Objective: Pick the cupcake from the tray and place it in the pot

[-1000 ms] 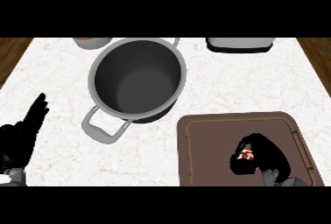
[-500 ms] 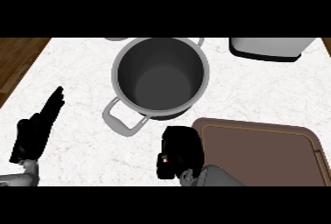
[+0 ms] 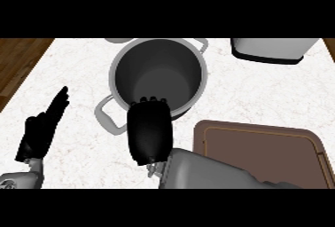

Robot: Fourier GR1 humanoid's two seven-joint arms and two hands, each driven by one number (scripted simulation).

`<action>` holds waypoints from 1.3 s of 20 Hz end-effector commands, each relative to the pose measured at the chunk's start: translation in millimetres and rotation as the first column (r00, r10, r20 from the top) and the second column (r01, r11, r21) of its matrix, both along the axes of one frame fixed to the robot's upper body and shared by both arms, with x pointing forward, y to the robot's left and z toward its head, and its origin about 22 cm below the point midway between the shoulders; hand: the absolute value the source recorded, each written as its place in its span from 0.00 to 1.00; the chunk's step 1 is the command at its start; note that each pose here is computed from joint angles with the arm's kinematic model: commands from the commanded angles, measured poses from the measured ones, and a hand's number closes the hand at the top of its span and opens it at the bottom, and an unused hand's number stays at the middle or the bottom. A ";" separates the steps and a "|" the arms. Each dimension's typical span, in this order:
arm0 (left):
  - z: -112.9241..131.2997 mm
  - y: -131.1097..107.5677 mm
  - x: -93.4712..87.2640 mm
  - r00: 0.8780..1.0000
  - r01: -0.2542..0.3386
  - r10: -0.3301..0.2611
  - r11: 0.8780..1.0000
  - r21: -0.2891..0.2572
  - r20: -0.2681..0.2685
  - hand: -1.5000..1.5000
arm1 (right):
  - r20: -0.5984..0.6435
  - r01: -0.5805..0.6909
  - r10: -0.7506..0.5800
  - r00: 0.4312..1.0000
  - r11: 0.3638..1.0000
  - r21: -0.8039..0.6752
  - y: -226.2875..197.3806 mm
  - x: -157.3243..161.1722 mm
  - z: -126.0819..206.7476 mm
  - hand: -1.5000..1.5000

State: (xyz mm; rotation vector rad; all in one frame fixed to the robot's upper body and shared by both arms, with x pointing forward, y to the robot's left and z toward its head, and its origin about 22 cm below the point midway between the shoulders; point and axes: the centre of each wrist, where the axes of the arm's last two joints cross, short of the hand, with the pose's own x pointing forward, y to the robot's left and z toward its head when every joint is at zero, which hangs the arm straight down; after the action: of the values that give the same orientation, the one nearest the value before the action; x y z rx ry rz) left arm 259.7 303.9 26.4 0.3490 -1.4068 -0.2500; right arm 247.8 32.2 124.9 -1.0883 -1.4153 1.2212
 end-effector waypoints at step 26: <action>9.1 13.3 2.3 0.999 -0.029 0.029 1.000 0.004 0.033 0.50 | 0.263 0.199 -0.303 0.916 0.912 0.359 22.2 115.6 86.2 1.00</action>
State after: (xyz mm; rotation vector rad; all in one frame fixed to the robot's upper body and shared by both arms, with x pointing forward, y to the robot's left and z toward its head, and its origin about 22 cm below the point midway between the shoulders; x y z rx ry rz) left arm 259.4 310.3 28.1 0.3745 -1.4215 -0.2273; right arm 340.8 59.1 214.2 -1.2375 -1.6367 0.7679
